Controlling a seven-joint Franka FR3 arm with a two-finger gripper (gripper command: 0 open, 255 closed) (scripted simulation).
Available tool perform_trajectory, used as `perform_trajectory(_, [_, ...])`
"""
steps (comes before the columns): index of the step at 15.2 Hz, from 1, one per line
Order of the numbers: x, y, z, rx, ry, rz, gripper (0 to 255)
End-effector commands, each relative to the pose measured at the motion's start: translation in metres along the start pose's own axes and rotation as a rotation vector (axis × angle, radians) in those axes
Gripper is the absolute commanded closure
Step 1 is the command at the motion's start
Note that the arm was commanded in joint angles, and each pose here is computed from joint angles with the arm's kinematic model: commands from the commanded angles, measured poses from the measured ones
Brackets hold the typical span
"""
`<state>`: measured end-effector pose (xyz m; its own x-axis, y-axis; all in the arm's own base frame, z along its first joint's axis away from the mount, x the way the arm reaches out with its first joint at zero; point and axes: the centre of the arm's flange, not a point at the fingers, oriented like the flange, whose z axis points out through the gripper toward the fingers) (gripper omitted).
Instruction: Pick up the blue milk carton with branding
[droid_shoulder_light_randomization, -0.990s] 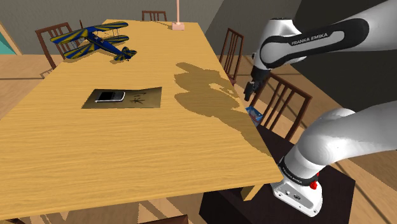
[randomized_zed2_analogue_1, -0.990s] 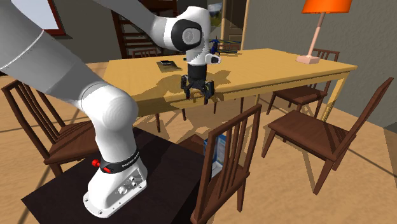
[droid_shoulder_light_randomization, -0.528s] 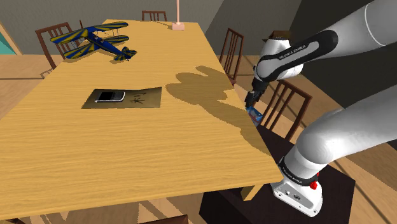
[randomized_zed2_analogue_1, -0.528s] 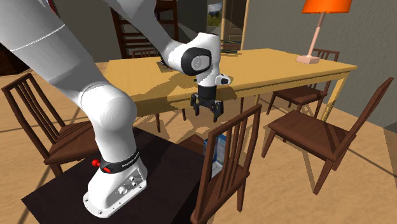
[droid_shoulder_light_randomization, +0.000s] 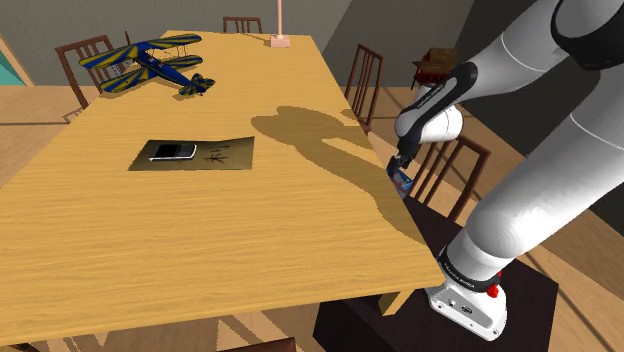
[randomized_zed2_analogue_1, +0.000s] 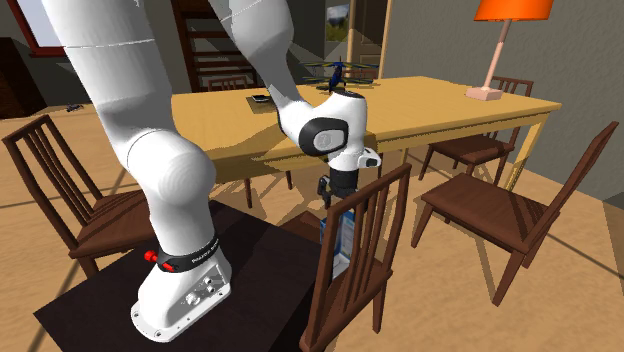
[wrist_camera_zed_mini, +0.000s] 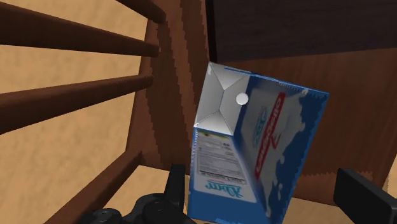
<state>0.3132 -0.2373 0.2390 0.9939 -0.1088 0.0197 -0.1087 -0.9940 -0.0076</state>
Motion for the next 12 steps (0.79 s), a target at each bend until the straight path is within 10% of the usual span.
perform_trajectory(1, [-0.001, 0.003, 0.013, -0.003, 0.002, 0.002, 0])
perform_trajectory(8, [-0.001, 0.003, 0.042, -0.003, 0.002, 0.002, 0])
perform_trajectory(9, [-0.001, 0.004, 0.042, -0.003, 0.002, 0.002, 255])
perform_trajectory(12, [-0.001, 0.004, 0.043, -0.003, 0.002, 0.002, 255])
